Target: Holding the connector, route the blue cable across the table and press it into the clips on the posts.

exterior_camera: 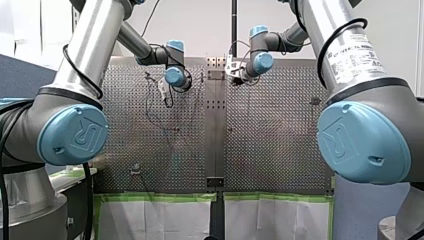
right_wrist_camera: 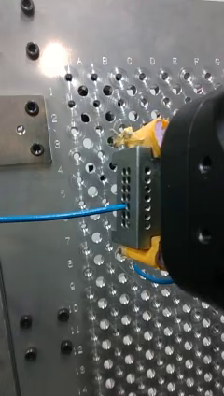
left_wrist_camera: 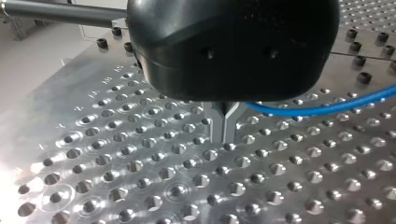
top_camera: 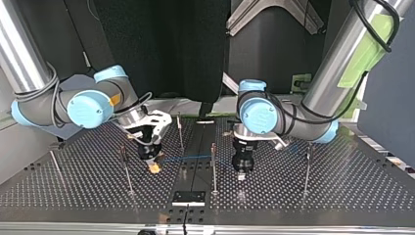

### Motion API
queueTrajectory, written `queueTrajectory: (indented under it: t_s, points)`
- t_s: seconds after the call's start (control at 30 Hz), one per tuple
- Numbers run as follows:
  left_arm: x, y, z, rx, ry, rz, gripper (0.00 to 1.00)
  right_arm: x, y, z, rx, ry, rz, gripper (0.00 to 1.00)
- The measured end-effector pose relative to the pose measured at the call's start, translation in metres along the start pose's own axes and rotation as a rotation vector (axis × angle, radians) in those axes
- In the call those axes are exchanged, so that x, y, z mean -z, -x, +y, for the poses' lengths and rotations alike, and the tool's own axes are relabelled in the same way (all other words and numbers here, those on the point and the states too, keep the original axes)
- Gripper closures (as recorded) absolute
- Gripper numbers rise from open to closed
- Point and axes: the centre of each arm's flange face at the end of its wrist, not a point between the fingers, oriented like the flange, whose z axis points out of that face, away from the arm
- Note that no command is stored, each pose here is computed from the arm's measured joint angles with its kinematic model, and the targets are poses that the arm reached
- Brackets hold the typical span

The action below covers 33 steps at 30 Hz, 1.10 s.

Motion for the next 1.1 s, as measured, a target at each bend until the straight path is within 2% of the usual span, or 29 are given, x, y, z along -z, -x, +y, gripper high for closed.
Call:
queueTrajectory:
  t_s: [0.03,0.07,0.1,0.17,0.2,0.27,0.3,0.37,0.4,0.47,0.6,0.87,1.1]
  points:
    - [0.001,0.000,0.000,-0.002,0.003,0.005,0.98,0.000,0.000,0.000,0.001,0.000,0.001,1.00]
    - [0.001,-0.001,0.000,-0.004,0.005,0.010,0.76,0.000,-0.001,0.001,0.002,-0.001,0.001,1.00]
    - [0.003,-0.002,-0.001,-0.007,0.009,0.016,0.76,0.000,-0.001,0.001,0.003,-0.001,0.001,1.00]
    - [0.005,-0.003,-0.002,-0.015,0.019,0.028,0.61,0.000,-0.001,0.000,0.004,-0.002,0.000,1.00]
    - [0.007,-0.004,-0.002,-0.022,0.028,0.037,0.61,0.000,-0.001,0.000,0.004,-0.003,-0.001,1.00]
    - [0.010,-0.006,-0.002,-0.035,0.039,0.054,0.38,0.000,-0.001,-0.001,0.005,-0.004,-0.002,1.00]
    - [0.012,-0.007,-0.003,-0.042,0.045,0.065,0.38,0.000,-0.001,-0.002,0.005,-0.005,-0.003,1.00]
    - [0.015,-0.009,-0.004,-0.051,0.051,0.084,0.20,0.000,-0.001,-0.002,0.006,-0.006,-0.004,1.00]
    - [0.018,-0.010,-0.005,-0.056,0.055,0.095,0.20,0.000,-0.001,-0.002,0.006,-0.006,-0.004,1.00]
    - [0.022,-0.011,-0.006,-0.063,0.060,0.113,0.00,0.000,0.000,-0.003,0.006,-0.007,-0.004,1.00]
    - [0.035,-0.007,-0.009,-0.074,0.060,0.139,0.00,0.000,0.000,-0.004,0.006,-0.009,-0.006,1.00]
    - [0.061,0.008,-0.013,-0.063,0.050,0.138,0.00,0.000,0.000,-0.005,0.007,-0.011,-0.006,1.00]
    - [0.095,0.026,-0.023,-0.044,0.010,0.144,0.00,0.003,-0.007,-0.006,0.008,-0.010,0.004,1.00]
